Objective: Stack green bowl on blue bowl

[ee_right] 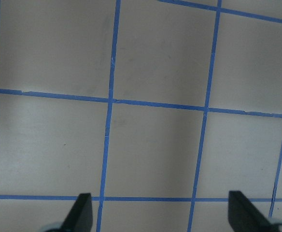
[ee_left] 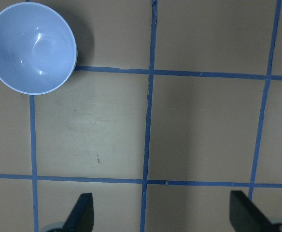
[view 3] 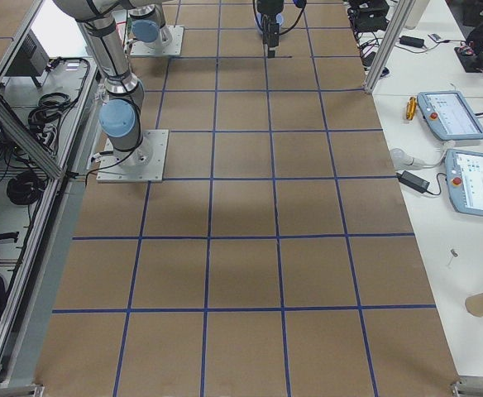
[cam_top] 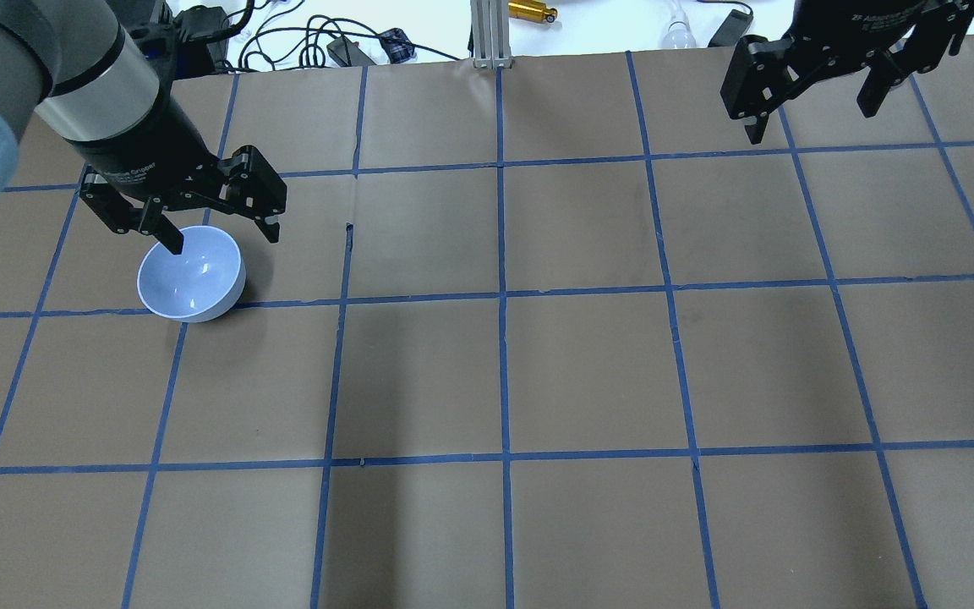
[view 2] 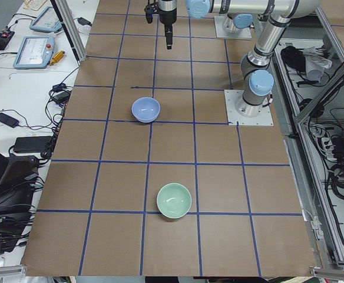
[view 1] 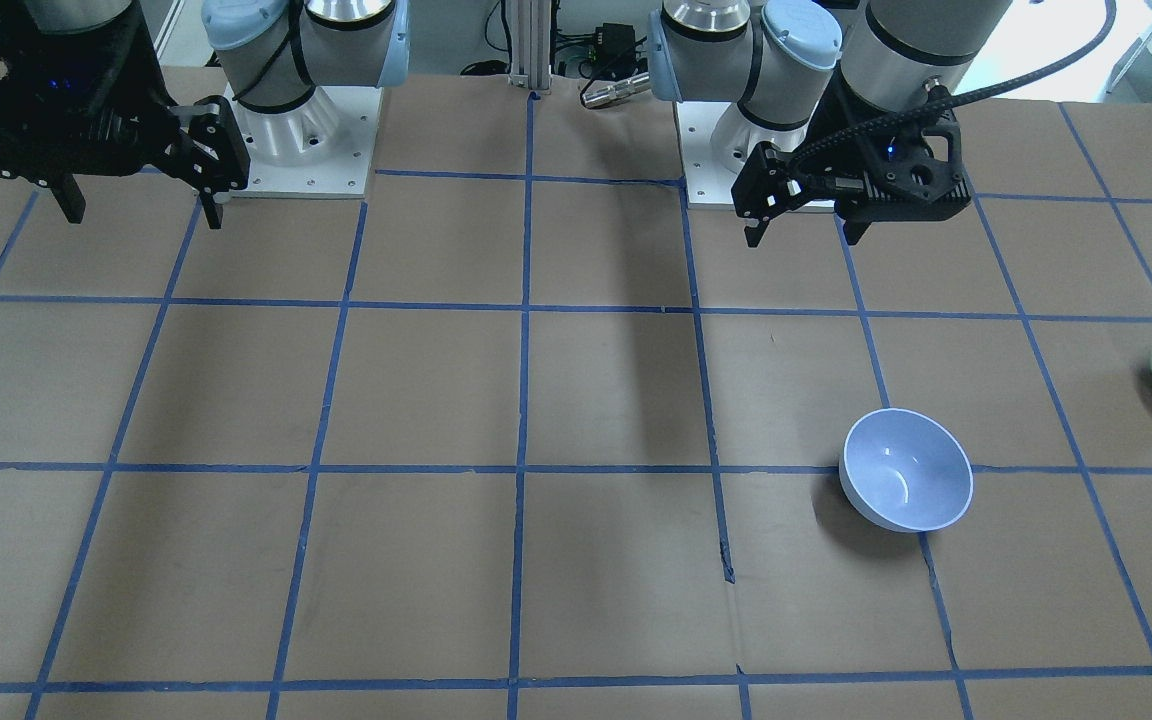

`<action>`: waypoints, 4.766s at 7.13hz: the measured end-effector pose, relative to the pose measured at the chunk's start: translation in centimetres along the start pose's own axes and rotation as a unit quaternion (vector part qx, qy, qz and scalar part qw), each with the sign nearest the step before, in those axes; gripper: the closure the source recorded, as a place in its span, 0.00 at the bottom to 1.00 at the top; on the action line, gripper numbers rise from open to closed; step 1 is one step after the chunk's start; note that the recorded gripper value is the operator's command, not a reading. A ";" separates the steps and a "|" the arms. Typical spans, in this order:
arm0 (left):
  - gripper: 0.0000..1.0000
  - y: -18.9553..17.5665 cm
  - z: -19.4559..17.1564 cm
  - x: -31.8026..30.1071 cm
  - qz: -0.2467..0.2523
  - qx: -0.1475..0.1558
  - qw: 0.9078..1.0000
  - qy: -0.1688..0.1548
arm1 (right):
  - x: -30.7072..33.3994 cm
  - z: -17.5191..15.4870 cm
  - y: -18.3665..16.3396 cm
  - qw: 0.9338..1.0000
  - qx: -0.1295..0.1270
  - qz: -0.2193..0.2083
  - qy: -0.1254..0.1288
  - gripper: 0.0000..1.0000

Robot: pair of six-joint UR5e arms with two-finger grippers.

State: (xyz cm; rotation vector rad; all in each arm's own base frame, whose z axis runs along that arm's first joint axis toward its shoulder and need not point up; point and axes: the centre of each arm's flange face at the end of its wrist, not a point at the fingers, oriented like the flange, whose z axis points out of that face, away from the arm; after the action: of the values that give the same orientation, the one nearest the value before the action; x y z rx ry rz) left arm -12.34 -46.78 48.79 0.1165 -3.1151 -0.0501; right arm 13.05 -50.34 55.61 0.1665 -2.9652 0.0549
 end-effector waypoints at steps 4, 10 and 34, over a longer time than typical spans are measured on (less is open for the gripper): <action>0.00 -0.1 0.0 0.0 -0.001 0.000 1.000 0.000 | 0.0 0.0 0.0 1.000 0.000 0.000 0.000 0.00; 0.00 -0.1 0.0 0.0 -0.002 0.002 1.000 -0.002 | 0.0 0.0 0.0 1.000 0.000 0.000 0.000 0.00; 0.00 3.7 11.8 -57.2 0.485 -0.009 0.874 -0.030 | 0.0 0.0 0.0 1.000 0.000 0.000 0.000 0.00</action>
State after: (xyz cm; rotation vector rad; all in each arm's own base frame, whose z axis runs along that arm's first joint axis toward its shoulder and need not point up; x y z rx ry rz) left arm 44.13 -38.41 35.84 -1.4314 -2.8208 -0.0566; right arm 13.00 -50.35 55.61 0.1651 -2.9653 0.0547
